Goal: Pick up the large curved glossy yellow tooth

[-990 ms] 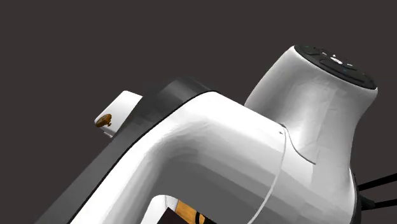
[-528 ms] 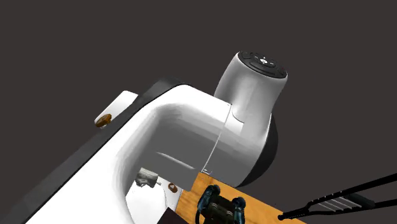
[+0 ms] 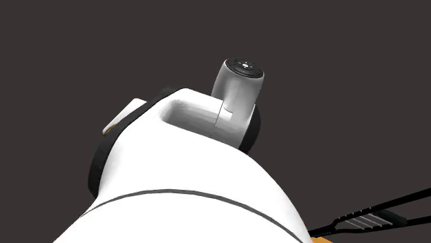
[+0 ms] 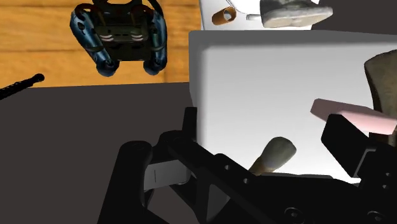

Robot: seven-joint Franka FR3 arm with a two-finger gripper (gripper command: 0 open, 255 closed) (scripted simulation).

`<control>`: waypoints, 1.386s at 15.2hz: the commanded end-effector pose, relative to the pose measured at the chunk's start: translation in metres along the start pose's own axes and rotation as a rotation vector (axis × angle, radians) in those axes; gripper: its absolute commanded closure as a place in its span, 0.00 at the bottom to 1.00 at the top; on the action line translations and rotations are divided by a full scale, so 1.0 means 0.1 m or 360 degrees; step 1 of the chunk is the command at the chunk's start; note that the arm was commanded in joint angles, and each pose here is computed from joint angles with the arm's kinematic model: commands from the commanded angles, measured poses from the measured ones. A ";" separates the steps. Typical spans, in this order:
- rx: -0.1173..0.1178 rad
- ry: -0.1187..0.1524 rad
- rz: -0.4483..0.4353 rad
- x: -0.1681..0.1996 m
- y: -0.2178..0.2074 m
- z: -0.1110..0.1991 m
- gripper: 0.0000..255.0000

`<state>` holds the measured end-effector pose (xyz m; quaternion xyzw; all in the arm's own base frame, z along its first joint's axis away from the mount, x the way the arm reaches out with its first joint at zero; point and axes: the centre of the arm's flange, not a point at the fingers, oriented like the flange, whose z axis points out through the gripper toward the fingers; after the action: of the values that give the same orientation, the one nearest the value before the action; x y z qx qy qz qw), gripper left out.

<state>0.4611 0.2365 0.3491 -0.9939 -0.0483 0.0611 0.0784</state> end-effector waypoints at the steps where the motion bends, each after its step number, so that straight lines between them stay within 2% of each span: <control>1: 0.0001 0.0005 0.0001 0.18 -0.15 0.18 0.00; 11: -0.0004 0.0021 -0.0001 0.94 -0.81 0.94 0.00; 20: -0.0004 0.0021 -0.0001 0.99 -0.75 1.33 0.00; 21: -0.0004 0.0021 -0.0001 0.99 -0.75 1.33 1.00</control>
<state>0.5363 0.3395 0.2212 -0.9944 -0.0478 0.0536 0.0773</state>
